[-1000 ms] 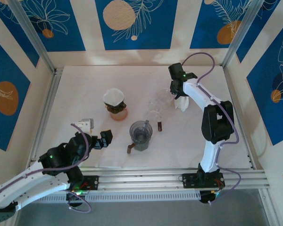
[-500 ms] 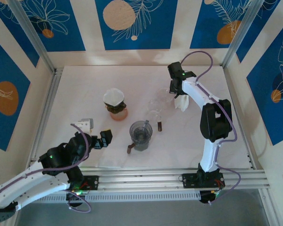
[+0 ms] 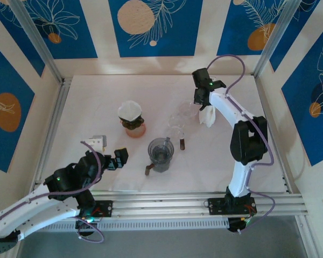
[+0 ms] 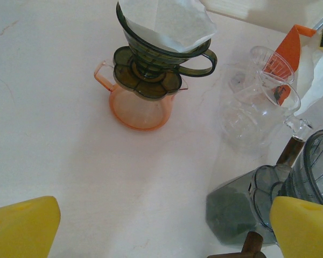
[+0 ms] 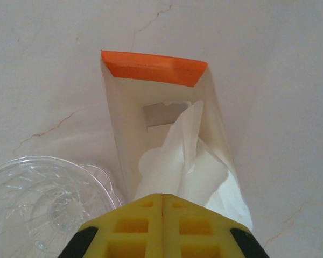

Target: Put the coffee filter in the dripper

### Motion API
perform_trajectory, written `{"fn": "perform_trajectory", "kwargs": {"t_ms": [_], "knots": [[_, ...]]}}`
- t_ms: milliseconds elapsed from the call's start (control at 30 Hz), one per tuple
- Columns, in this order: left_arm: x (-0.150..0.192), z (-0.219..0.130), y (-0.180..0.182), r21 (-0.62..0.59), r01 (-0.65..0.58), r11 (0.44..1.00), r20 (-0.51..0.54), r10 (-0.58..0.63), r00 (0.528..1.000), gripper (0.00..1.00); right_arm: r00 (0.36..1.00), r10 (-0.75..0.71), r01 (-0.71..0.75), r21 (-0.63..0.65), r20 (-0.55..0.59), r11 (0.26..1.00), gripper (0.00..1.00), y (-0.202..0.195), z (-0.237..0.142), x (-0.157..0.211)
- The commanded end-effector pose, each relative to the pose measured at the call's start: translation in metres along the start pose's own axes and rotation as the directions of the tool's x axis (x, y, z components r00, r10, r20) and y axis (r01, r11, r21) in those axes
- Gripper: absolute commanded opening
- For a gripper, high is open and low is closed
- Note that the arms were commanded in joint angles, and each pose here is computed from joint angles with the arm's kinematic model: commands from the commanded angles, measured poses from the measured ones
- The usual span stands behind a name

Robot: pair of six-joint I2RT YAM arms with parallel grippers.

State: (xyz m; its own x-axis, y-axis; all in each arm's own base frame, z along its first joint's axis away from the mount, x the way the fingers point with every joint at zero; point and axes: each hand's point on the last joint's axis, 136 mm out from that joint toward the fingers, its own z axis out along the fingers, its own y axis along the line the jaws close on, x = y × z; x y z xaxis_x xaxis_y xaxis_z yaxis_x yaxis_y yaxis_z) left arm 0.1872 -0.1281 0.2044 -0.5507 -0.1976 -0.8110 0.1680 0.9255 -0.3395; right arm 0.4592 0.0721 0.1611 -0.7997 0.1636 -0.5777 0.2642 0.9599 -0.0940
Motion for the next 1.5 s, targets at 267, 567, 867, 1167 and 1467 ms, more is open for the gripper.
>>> {"fn": "perform_trajectory", "kwargs": {"t_ms": [267,567,867,1167,1467], "knots": [[-0.003,-0.001,0.005,-0.02,-0.015,1.0,0.019,0.015,1.0,1.0,0.994,0.088,-0.088,0.003,-0.065,0.996,0.39,-0.051,0.0,0.041],[-0.001,-0.003,0.008,-0.029,-0.007,1.0,0.012,0.007,1.0,1.0,0.99,0.068,-0.067,0.01,-0.122,0.998,0.38,-0.052,0.026,0.052],[-0.001,-0.002,0.009,-0.035,-0.002,0.999,0.013,0.002,1.0,1.0,0.992,0.042,-0.041,0.009,-0.122,0.999,0.31,-0.051,0.037,0.05],[-0.001,-0.002,0.009,-0.037,-0.001,0.999,0.01,0.002,1.0,1.0,0.992,0.025,-0.023,0.018,-0.123,1.0,0.08,-0.05,0.042,0.048],[0.0,0.0,0.008,-0.037,-0.001,0.999,0.011,0.002,1.0,1.0,0.996,0.002,-0.001,0.012,-0.089,1.0,0.0,-0.051,0.025,0.045]]}}
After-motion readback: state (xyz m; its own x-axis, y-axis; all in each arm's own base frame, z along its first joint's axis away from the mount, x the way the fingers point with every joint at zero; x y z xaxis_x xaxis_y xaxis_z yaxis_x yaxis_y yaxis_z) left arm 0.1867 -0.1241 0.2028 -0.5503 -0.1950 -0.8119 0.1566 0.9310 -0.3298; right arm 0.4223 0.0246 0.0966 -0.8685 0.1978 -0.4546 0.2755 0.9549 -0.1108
